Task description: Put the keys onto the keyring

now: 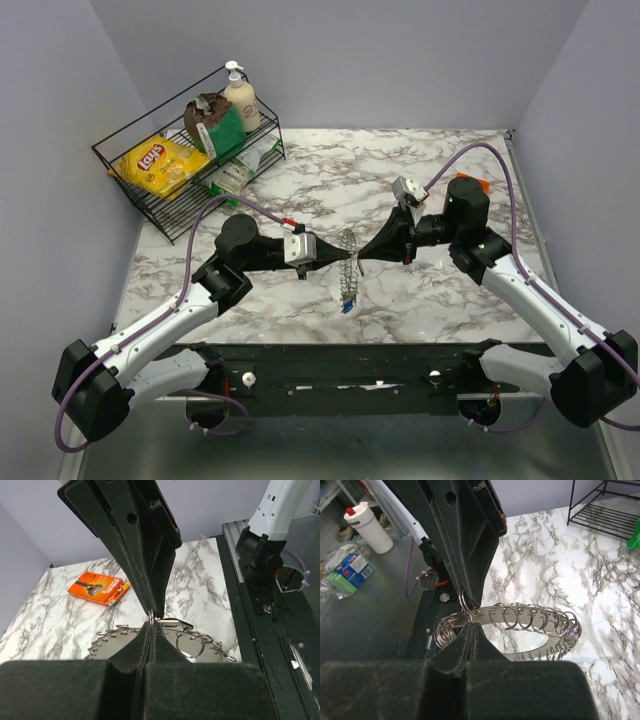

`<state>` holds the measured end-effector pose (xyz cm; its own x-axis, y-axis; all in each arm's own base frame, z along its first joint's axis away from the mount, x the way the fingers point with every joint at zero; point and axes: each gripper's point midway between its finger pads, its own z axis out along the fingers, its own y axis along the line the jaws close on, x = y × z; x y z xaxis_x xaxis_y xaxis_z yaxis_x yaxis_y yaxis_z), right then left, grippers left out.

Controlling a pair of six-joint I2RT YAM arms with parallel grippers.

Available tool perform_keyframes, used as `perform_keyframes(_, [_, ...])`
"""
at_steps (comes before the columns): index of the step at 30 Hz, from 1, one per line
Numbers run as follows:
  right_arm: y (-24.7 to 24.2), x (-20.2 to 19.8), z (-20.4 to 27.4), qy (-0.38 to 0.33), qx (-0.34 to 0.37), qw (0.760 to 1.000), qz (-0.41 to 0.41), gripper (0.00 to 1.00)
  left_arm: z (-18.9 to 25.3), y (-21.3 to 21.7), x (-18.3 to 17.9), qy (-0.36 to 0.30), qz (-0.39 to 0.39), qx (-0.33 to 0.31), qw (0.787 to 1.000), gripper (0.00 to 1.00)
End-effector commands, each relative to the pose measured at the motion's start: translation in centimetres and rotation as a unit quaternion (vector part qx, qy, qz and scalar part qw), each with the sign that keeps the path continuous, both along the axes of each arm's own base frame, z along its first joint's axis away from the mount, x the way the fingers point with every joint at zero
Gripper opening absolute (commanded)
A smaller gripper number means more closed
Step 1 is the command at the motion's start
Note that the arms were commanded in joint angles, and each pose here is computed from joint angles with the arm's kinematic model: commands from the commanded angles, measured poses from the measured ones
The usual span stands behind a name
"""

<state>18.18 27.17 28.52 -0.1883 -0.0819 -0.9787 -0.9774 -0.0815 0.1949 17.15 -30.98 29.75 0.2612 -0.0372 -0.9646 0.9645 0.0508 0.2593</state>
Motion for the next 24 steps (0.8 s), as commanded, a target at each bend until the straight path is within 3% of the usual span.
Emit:
perform_keyframes(1, [0.0, 0.0, 0.3, 0.001, -0.001, 1.000, 0.009, 0.01, 3.6, 0.1, -0.4, -0.043, -0.007, -0.045, 0.998, 0.00])
perform_keyframes(15, [0.2, 0.4, -0.5, 0.007, -0.009, 1.000, 0.009, 0.01, 4.8, -0.4, -1.1, -0.040, -0.038, -0.066, 0.996, 0.00])
perform_keyframes(20, [-0.2, 0.6, 0.1, -0.016, -0.007, 1.000, -0.018, 0.26, 4.6, -0.6, -0.9, -0.031, -0.038, -0.068, 0.996, 0.00])
perform_keyframes(24, [-0.8, 0.7, 0.9, -0.049, -0.002, 0.997, -0.053, 0.55, 4.6, -0.4, -0.5, -0.039, -0.019, -0.069, 0.997, 0.00])
